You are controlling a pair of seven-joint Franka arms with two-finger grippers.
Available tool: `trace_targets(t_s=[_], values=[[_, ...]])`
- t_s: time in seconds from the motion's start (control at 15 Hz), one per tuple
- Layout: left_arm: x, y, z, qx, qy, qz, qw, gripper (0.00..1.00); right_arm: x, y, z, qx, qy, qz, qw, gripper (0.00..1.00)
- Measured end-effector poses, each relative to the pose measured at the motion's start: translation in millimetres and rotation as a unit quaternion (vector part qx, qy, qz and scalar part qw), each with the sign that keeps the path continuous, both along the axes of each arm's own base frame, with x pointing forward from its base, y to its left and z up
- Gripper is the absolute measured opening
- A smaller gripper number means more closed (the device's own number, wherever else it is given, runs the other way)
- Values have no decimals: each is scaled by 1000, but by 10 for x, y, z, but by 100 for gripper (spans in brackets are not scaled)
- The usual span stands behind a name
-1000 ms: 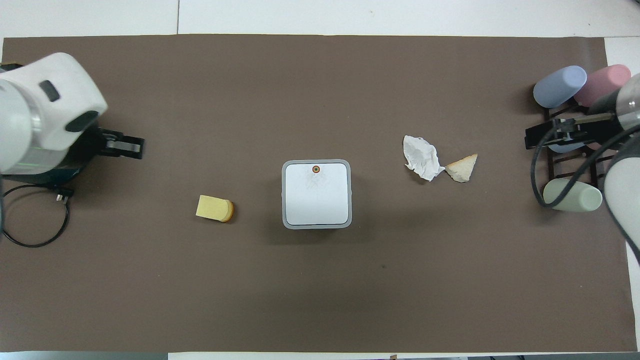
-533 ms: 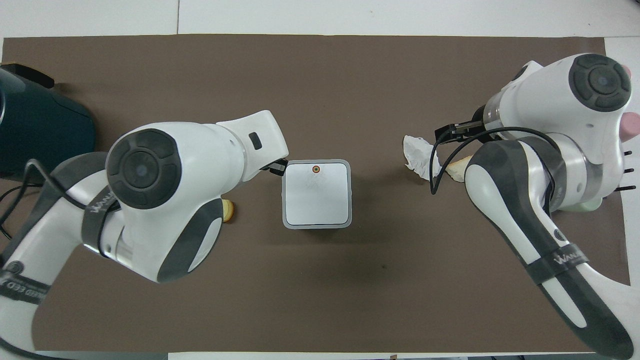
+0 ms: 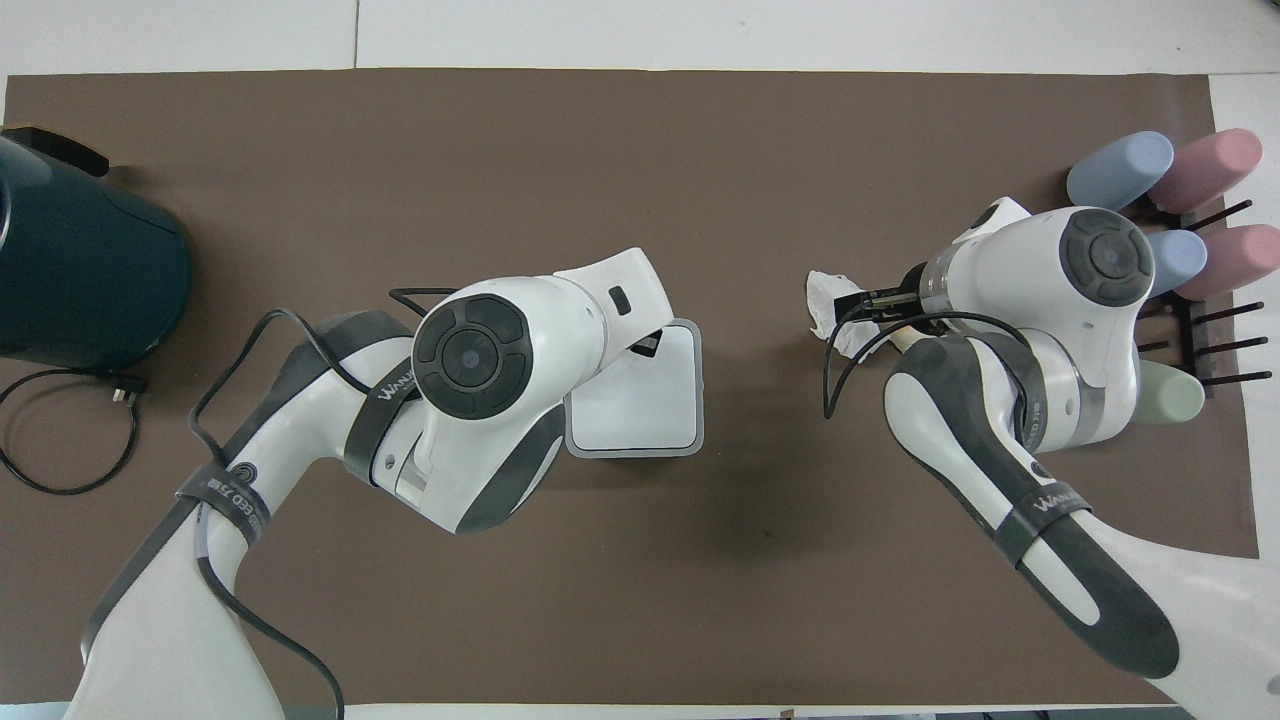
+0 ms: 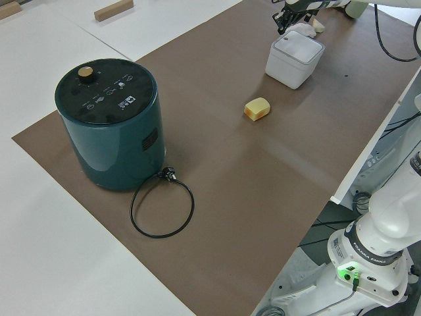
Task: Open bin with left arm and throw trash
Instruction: 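Lift the lid off with the left gripper while the right gripper grasps the paper, then drop the paper into the bin with the right gripper while the left gripper withdraws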
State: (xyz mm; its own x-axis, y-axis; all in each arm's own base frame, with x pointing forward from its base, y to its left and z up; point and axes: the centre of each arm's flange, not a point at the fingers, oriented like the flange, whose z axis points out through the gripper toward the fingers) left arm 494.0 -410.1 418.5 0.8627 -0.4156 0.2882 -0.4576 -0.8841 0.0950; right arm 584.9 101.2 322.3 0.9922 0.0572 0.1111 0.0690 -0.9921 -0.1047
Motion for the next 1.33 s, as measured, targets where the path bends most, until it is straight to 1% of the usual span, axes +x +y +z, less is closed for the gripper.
trace_targets(t_s=[0.07, 0.13, 0.2, 0.27, 0.33, 0.4, 0.47, 0.53, 0.6, 0.73, 0.87, 0.93, 1.07, 1.13, 1.27, 1.33], values=[[-38, -28, -63, 2, 3, -3, 1000, 1, 17, 1, -85, 2, -1, -1, 1000, 100], [-47, -30, -66, -1, -1, -3, 1000, 1, 30, 2, -156, 3, -2, -2, 1000, 96], [-50, -25, -68, -1, -1, -3, 1000, 1, 41, 3, -209, 5, -3, -3, 1000, 96], [-52, -25, -68, 0, -1, -3, 1000, 1, 50, 10, -241, 6, -4, -3, 1000, 86], [-60, -23, -64, 2, 2, -4, 1000, 1, 54, 27, -249, 7, -5, -2, 1000, 80], [-87, -13, -46, 10, 11, -5, 1000, 1, 52, 47, -246, 8, -6, -1, 1000, 79], [-129, 12, -2, 19, 22, -6, 1000, 1, 51, 62, -244, 9, -6, 0, 1000, 71], [-188, 58, 66, 33, 38, -6, 999, 1, 48, 75, -243, 9, -6, 1, 1000, 60], [-249, 114, 147, 46, 53, -6, 997, 1, 46, 85, -243, 9, -5, 2, 1000, 46], [-351, 258, 345, 67, 76, -2, 995, 1, 36, 124, -241, 10, 0, 6, 1000, 25], [-358, 506, 529, 81, 96, 17, 992, 1, 83, 156, -147, 10, 7, 9, 1000, 6], [-320, 682, 624, 85, 103, 31, 990, 1, 132, 161, -54, 11, 13, 10, 1000, 2], [-228, 1095, 814, 91, 117, 65, 987, 1, 250, 175, 217, 21, 26, 4, 999, 2], [-189, 1284, 898, 91, 121, 81, 985, 1, 301, 192, 379, 35, 36, -8, 999, 2], [-103, 1655, 1031, 89, 126, 112, 982, 1, 403, 255, 770, 64, 54, -53, 995, 2], [-52, 1828, 1066, 88, 128, 127, 980, 7, 434, 337, 962, 76, 61, -77, 992, 2]])
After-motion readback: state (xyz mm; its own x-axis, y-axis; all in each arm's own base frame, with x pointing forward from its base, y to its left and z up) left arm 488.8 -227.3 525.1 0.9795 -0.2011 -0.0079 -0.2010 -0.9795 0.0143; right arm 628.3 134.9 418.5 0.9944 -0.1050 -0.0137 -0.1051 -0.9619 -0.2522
